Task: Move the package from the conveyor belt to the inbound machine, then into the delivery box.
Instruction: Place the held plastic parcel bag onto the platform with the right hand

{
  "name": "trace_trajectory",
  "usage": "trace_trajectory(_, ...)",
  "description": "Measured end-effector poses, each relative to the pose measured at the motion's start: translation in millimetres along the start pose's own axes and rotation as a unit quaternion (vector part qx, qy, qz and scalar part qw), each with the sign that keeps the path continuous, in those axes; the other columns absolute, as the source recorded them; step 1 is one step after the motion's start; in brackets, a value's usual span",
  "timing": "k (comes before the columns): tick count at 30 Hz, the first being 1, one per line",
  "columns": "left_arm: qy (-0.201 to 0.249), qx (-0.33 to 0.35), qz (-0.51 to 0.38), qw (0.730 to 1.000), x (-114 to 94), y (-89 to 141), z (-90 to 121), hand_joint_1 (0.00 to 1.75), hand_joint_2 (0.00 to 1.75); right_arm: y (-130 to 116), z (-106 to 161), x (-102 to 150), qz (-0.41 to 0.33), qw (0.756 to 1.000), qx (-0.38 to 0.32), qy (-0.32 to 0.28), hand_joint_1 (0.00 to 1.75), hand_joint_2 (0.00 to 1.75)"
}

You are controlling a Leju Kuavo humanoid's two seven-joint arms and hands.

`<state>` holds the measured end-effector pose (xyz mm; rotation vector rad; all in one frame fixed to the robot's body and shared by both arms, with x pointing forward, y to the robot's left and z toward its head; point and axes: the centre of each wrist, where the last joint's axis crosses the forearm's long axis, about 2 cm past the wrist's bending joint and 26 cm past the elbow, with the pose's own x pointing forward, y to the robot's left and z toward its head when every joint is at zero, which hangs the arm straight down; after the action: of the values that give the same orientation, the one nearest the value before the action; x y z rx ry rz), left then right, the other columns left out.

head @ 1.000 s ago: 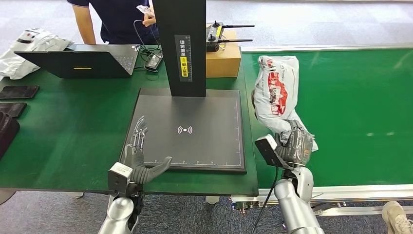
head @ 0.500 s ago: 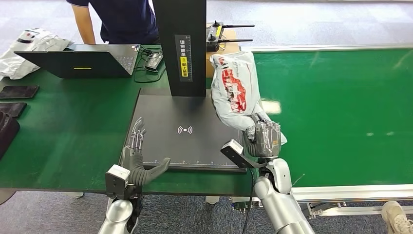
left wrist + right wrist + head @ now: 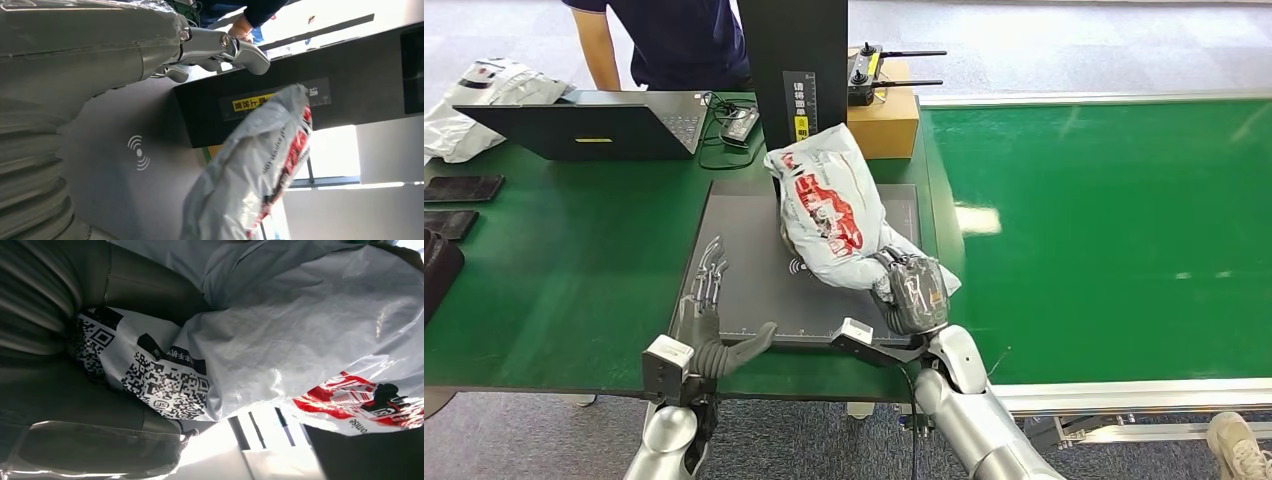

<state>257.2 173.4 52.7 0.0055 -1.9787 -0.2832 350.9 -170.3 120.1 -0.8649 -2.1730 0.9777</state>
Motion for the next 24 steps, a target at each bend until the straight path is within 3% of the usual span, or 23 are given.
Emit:
trace_trajectory(2,-0.002,0.000,0.002,1.000,1,0,-2,0.00,1.75,4,-1,4,0.000,1.000,0.012,-0.015,1.48,1.75)
trace_trajectory(8,-0.009,-0.004,0.000,1.000,2,1,-6,0.00,1.75,14,-3,12,0.006,0.999,0.043,-0.030,0.80,1.75)
trace_trajectory(10,-0.009,-0.005,0.001,1.000,1,1,-6,0.00,1.75,15,-4,13,0.008,0.998,0.050,-0.031,0.34,1.75)
trace_trajectory(12,-0.010,-0.007,0.002,1.000,2,0,-7,0.00,1.75,17,-4,12,0.013,0.998,0.058,-0.031,0.01,1.75)
trace_trajectory(18,-0.013,-0.010,0.006,1.000,2,-2,-11,0.00,1.75,23,0,7,0.038,0.995,0.087,-0.003,0.00,1.75)
trace_trajectory(24,-0.011,-0.014,0.004,1.000,1,-3,-11,0.00,1.75,23,4,-2,0.002,0.996,0.077,0.035,0.00,1.75)
